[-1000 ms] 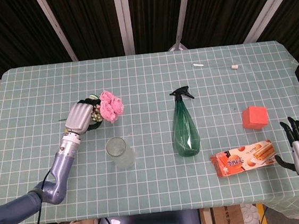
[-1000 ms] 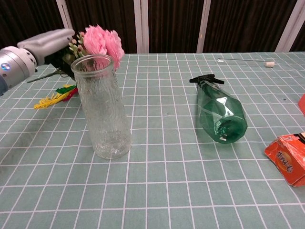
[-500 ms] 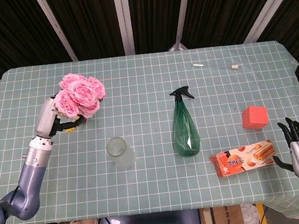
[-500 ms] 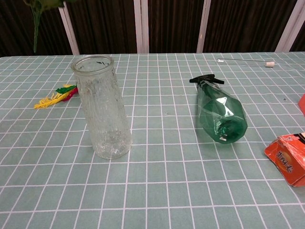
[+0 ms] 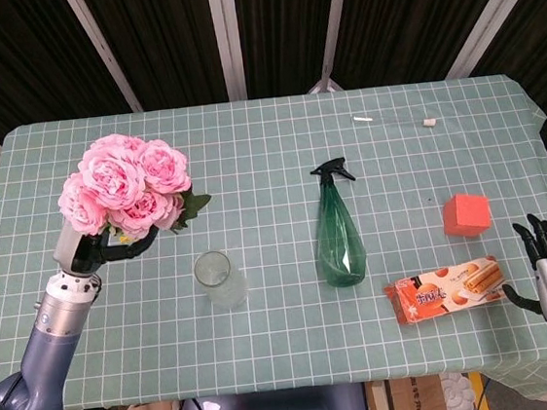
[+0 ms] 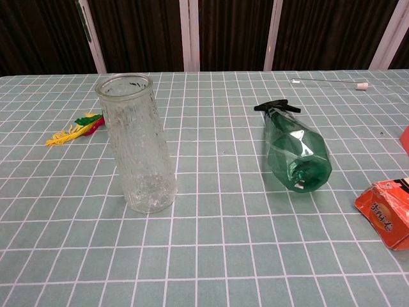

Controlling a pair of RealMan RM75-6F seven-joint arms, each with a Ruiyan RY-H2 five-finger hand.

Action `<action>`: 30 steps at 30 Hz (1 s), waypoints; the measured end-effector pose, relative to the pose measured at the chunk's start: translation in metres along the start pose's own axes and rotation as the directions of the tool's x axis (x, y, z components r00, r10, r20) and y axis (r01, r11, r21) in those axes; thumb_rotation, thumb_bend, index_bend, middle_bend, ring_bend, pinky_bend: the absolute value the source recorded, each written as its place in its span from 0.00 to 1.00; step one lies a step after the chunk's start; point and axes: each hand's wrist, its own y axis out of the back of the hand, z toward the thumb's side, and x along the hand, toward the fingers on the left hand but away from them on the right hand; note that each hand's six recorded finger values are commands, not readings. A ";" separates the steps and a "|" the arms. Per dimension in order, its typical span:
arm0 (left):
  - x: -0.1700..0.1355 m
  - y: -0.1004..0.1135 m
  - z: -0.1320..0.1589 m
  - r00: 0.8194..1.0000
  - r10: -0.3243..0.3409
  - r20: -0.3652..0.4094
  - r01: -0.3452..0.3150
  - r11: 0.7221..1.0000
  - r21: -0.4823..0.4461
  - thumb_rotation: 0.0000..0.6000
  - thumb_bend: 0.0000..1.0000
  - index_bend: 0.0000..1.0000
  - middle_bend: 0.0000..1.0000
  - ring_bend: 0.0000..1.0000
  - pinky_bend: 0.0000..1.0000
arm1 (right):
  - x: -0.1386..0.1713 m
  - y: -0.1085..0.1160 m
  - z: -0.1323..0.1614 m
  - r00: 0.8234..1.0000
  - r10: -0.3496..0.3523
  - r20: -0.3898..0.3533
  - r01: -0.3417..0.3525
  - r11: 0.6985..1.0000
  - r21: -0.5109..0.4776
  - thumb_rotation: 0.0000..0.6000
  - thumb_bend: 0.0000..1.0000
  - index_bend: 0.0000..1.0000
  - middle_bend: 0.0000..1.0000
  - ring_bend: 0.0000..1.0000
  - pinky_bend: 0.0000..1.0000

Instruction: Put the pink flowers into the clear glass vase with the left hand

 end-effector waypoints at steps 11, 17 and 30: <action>-0.001 -0.043 0.012 0.994 -0.111 -0.024 0.109 0.991 -0.073 1.00 0.42 0.33 0.40 0.32 0.37 | 0.001 0.003 -0.002 1.000 -0.008 0.001 0.008 1.000 -0.008 1.00 0.23 0.13 0.03 0.01 0.00; -0.003 -0.053 -0.003 0.990 -0.121 -0.068 0.116 0.990 -0.075 1.00 0.42 0.33 0.40 0.32 0.37 | 0.001 0.005 -0.003 1.000 -0.015 0.005 0.015 1.000 -0.017 1.00 0.23 0.13 0.03 0.01 0.00; -0.013 -0.056 -0.045 0.980 -0.130 -0.148 0.127 0.992 -0.026 1.00 0.41 0.33 0.39 0.32 0.37 | 0.001 0.007 -0.006 1.000 -0.021 0.010 0.021 0.999 -0.025 1.00 0.23 0.13 0.03 0.01 0.00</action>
